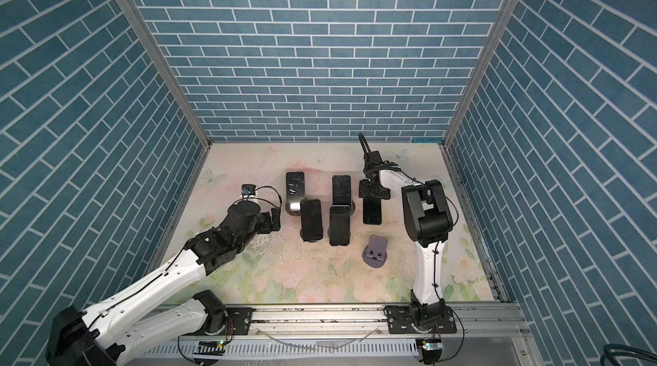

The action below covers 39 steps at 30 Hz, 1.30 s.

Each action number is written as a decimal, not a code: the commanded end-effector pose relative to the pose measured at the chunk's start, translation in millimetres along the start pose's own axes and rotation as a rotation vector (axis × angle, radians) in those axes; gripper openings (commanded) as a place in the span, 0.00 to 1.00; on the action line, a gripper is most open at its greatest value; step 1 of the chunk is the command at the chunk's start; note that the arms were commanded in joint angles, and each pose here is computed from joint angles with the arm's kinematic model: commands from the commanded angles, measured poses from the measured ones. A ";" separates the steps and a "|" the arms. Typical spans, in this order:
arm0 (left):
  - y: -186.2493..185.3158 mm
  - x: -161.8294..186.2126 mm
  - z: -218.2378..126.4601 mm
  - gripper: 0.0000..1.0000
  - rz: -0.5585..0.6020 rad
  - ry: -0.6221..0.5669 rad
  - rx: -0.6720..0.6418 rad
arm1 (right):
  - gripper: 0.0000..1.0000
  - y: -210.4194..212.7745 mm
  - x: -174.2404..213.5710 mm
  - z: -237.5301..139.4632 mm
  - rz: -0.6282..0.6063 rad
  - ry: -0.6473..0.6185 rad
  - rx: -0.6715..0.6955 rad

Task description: Remove the phone from the phone stand

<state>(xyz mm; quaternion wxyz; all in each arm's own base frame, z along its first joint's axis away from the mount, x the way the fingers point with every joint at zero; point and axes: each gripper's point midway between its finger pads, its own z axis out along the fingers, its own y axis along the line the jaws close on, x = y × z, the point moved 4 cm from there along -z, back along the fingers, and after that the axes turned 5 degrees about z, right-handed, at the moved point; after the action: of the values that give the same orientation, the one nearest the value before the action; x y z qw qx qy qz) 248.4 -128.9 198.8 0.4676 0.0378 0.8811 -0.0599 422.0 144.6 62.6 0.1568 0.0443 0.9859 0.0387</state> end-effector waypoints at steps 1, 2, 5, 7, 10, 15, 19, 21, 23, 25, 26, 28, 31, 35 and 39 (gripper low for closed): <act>-1.8 -4.4 -2.6 1.00 0.016 -0.001 0.000 | 0.78 -4.7 -7.1 -25.8 0.041 -0.018 0.026; -1.6 -4.6 -2.6 1.00 0.017 -0.001 0.000 | 0.78 -5.6 -8.2 -32.0 0.042 -0.028 0.033; -1.5 -4.5 -2.4 1.00 0.020 -0.003 -0.001 | 0.78 -11.7 -10.7 -56.7 0.042 -0.070 0.060; -1.6 -3.9 -1.4 1.00 0.021 -0.001 -0.002 | 0.78 -15.4 -10.0 -71.9 0.041 -0.087 0.072; -2.2 -4.1 -0.7 1.00 0.019 -0.003 0.000 | 0.79 -19.1 -4.9 -91.9 0.040 -0.102 0.074; -3.7 -2.8 1.0 1.00 0.021 0.001 0.006 | 0.82 -25.7 15.5 -124.4 0.058 -0.115 0.069; -3.5 -2.1 1.4 1.00 0.020 0.003 0.007 | 0.85 -29.4 42.4 -145.5 0.057 -0.118 0.087; -4.3 -2.4 1.0 1.00 0.020 0.002 0.012 | 0.88 -30.2 57.4 -153.9 0.051 -0.116 0.102; -4.7 -2.8 0.1 1.00 0.017 -0.001 0.019 | 0.91 -29.7 73.8 -162.1 0.044 -0.119 0.116; -4.7 -2.8 -0.4 1.00 0.012 -0.004 0.023 | 0.93 -29.2 88.3 -169.0 0.050 -0.121 0.116; -4.9 -2.4 -0.8 1.00 0.010 -0.004 0.027 | 0.93 -28.7 95.6 -171.2 0.059 -0.120 0.111; -4.9 -2.0 -1.5 1.00 0.011 -0.005 0.030 | 0.94 -24.4 109.5 -176.2 0.073 -0.124 0.079; -3.6 -1.7 -3.1 1.00 0.018 -0.003 0.027 | 0.96 -21.3 128.7 -182.8 0.096 -0.135 0.044; -1.3 -0.2 -5.1 1.00 0.023 -0.004 0.020 | 0.96 -25.3 150.6 -182.9 0.120 -0.120 0.051; 0.2 1.4 -5.8 1.00 0.019 -0.010 0.020 | 0.96 -25.4 165.8 -179.5 0.116 -0.093 0.060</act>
<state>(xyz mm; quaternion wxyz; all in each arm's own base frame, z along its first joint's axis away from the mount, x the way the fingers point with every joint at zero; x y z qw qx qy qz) 246.5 -129.8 203.4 0.4725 0.0433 0.8775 -0.0691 221.6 134.9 191.1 0.2181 0.0753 0.9721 0.0429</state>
